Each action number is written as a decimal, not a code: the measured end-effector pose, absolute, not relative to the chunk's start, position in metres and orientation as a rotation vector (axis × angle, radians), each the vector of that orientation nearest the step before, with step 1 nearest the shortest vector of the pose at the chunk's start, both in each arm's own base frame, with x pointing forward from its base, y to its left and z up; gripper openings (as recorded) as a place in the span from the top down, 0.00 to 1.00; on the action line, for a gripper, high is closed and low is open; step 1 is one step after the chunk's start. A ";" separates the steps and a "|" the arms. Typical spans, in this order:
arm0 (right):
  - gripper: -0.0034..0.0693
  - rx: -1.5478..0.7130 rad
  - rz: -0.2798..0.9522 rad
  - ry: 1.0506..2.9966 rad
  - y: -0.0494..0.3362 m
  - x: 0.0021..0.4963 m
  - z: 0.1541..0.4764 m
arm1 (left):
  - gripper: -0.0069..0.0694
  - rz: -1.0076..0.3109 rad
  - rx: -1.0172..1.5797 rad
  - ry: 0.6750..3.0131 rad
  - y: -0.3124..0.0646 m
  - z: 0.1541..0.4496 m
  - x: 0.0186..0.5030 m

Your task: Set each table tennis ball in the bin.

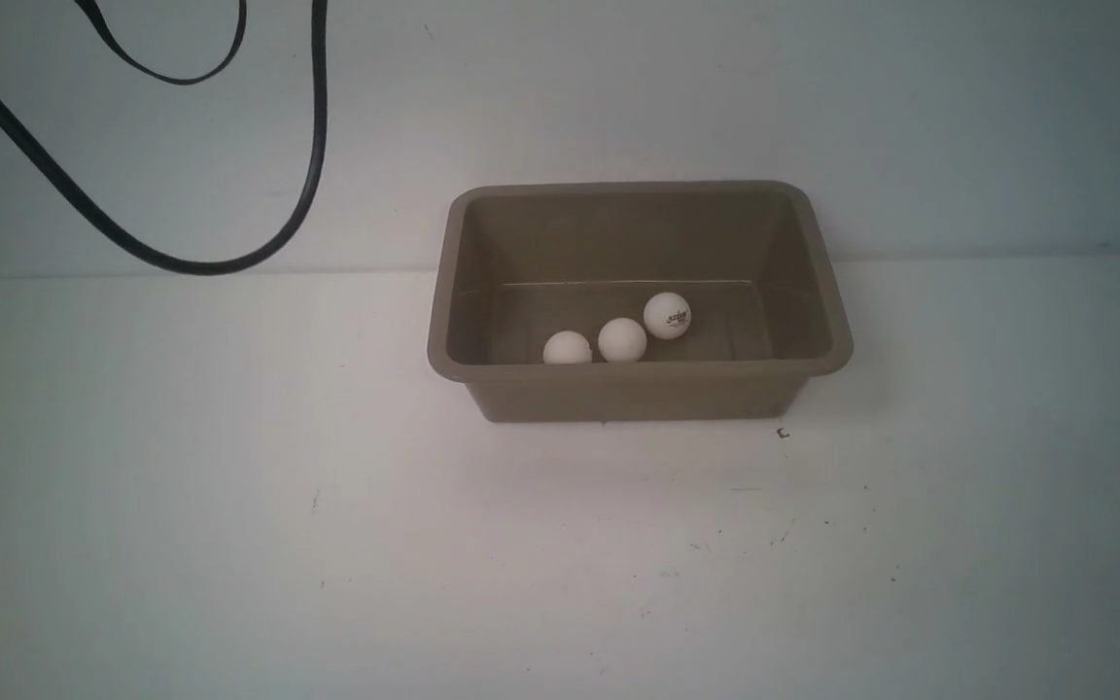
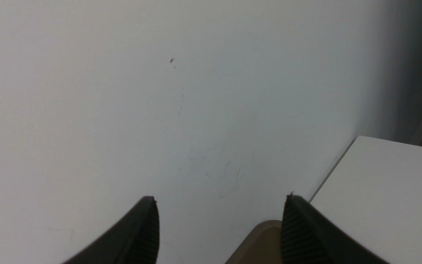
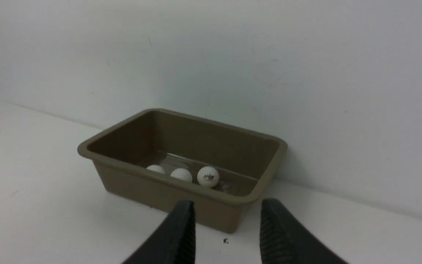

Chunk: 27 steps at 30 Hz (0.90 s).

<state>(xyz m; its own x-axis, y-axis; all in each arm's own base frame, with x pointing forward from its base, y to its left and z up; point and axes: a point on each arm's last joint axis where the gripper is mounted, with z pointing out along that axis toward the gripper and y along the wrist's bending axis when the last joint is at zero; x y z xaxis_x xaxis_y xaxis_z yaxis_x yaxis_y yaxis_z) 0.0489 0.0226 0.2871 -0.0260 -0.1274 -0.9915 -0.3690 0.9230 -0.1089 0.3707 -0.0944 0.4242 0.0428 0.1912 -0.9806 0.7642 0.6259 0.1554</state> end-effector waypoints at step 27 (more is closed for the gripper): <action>0.62 -0.486 0.198 1.841 0.024 0.047 0.220 | 0.38 -0.621 0.892 1.501 -0.099 0.423 0.364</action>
<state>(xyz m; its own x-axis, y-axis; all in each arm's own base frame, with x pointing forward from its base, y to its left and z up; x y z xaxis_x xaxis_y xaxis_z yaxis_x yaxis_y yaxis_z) 0.0469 0.0244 0.2202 -0.2510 -0.2291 -0.9405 -0.4236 0.8996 -0.1062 0.3638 -0.0993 0.4232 0.0177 0.1765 -0.9841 0.8203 0.5602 0.1152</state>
